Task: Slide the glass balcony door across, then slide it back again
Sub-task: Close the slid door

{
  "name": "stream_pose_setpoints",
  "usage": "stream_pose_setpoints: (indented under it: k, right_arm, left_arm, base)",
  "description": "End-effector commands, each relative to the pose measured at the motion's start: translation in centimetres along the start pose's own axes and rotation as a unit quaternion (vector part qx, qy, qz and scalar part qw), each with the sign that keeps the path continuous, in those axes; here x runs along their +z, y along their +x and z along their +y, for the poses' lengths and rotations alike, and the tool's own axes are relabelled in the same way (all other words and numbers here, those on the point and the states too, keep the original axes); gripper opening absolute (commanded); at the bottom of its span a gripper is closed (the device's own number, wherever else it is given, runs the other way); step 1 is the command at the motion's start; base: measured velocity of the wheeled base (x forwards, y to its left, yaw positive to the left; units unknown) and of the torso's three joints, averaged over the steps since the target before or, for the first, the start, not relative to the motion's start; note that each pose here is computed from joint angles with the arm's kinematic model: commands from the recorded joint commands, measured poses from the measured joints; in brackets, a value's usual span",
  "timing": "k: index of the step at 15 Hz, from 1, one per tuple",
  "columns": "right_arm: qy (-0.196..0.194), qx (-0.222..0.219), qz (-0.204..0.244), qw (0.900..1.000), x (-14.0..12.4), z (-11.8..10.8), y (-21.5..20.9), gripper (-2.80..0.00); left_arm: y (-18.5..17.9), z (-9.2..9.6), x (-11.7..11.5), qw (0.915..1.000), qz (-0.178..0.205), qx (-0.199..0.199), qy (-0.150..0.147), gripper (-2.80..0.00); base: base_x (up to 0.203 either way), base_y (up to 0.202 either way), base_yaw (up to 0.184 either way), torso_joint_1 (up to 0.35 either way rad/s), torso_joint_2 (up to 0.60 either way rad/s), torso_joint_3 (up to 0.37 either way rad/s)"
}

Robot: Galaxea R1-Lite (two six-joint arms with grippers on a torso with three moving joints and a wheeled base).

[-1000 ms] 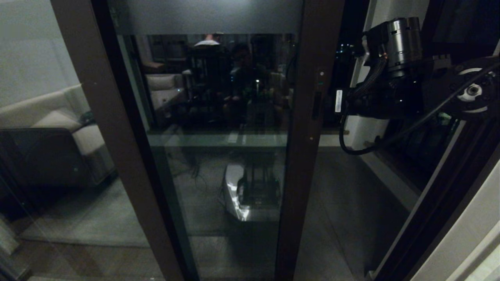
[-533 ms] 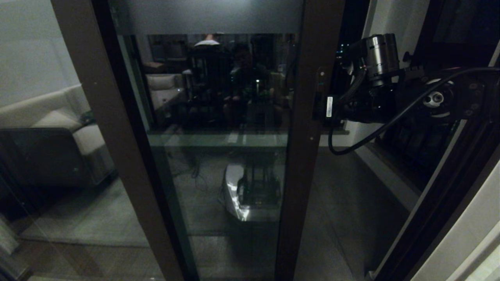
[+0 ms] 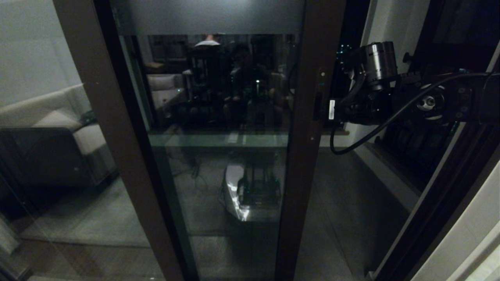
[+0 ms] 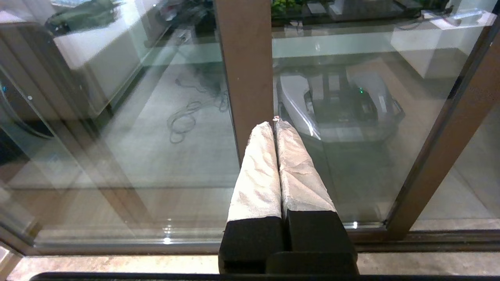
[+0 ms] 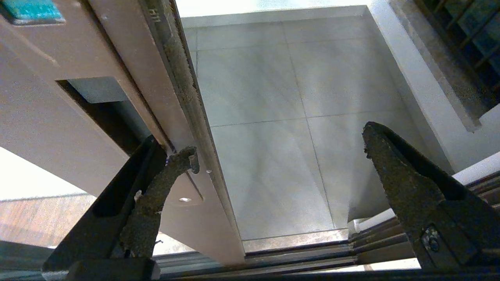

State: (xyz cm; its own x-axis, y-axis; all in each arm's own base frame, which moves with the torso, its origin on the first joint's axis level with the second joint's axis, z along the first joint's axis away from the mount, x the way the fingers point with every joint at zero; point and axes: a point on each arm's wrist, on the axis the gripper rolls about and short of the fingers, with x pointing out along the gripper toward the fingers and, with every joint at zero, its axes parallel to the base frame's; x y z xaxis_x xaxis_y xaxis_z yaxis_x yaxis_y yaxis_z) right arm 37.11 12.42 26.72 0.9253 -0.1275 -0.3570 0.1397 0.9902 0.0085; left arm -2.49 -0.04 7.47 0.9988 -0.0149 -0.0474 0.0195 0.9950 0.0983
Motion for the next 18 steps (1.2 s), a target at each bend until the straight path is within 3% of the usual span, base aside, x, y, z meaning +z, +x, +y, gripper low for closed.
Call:
stream_pose_setpoints:
  k: [1, 18]
  right_arm:
    - [0.002, -0.012, 0.002, 1.0, 0.0, -0.5, 0.2, 0.0]
    - [0.022, -0.052, -0.003, 0.998, 0.7, -4.6, -0.7, 0.0]
  left_arm:
    - [0.0, 0.0, 0.0, 1.0, 0.0, 0.0, 0.0, -2.8]
    - [0.0, 0.0, 0.0, 1.0, 0.0, 0.001, 0.0, -2.8]
  base:
    - [0.0, 0.0, 0.0, 0.0, 0.0, 0.0]
    - [0.0, 0.0, 0.0, 0.0, 0.0, 0.0]
